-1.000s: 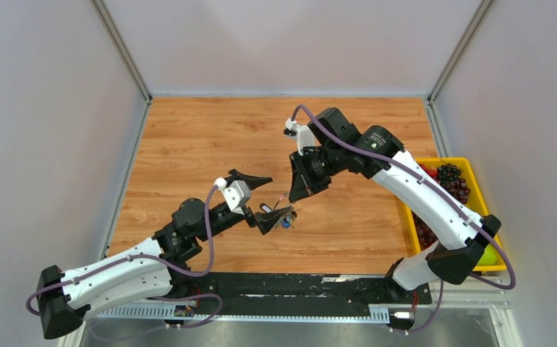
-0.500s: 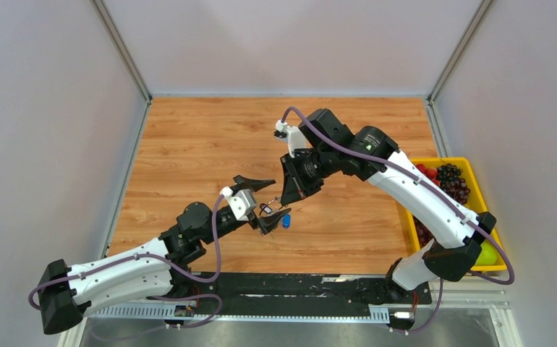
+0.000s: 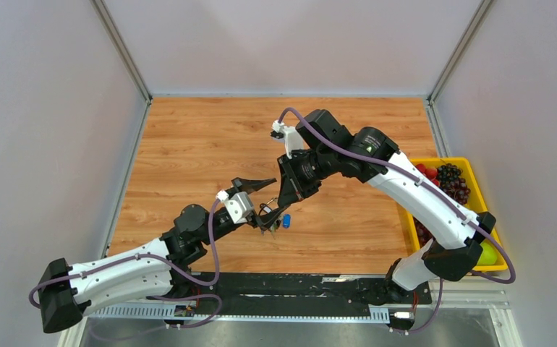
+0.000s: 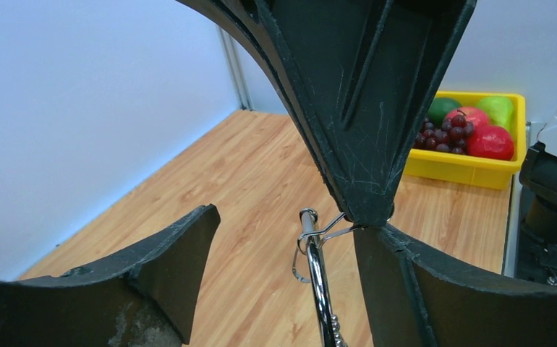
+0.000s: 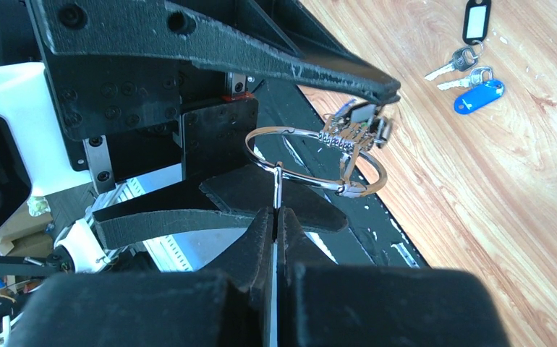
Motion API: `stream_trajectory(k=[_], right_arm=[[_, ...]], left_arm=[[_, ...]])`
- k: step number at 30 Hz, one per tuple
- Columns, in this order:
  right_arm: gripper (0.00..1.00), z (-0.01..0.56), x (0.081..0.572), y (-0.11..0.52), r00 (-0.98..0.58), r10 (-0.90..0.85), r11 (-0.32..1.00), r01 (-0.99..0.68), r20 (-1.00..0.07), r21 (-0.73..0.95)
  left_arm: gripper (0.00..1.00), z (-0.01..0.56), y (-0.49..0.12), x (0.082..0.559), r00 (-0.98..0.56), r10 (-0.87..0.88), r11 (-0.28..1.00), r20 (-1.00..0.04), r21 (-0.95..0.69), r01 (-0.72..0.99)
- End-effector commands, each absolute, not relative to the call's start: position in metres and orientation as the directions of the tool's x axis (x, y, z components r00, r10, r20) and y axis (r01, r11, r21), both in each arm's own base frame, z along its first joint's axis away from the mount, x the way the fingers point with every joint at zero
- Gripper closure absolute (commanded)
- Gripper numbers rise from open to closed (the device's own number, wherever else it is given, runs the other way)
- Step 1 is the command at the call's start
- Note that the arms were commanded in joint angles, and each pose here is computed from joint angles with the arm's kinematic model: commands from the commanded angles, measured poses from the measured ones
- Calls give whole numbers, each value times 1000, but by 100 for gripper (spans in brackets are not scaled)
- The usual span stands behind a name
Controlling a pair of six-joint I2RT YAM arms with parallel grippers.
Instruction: Put the keys on the keyring
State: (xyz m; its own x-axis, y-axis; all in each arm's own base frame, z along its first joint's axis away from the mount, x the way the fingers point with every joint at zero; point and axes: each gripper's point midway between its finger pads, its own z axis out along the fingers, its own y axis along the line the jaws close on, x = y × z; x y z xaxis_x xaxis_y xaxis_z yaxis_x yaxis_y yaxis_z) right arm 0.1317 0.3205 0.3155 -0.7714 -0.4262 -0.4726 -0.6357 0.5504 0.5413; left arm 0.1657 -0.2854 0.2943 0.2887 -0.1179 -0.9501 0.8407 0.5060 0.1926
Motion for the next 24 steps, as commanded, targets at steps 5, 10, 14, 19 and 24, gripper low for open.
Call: stream_trajectory(k=[5,10,14,19,24], right_arm=[[100,333,123,326,-780,-400,536,-625,-482,567],[100,335,120,327,-775,-401,530,-631,-488,566],[100,333,119,325,-777,-400,536,-629,-486,564],[100,333,116,323,-779,-396,535,-627,-487,566],[100,333,113,321,-779,-391,529,-626,-490,573]], left_arm=[[38,315,-289,160,351,-189,495,-917,220,841],[67,320,-287,154,360,-214,483,-908,222,847],[83,326,-283,149,364,-250,476,-897,214,853],[99,328,-280,146,360,-271,472,-893,203,858],[99,332,-277,142,348,-298,464,-889,183,867]])
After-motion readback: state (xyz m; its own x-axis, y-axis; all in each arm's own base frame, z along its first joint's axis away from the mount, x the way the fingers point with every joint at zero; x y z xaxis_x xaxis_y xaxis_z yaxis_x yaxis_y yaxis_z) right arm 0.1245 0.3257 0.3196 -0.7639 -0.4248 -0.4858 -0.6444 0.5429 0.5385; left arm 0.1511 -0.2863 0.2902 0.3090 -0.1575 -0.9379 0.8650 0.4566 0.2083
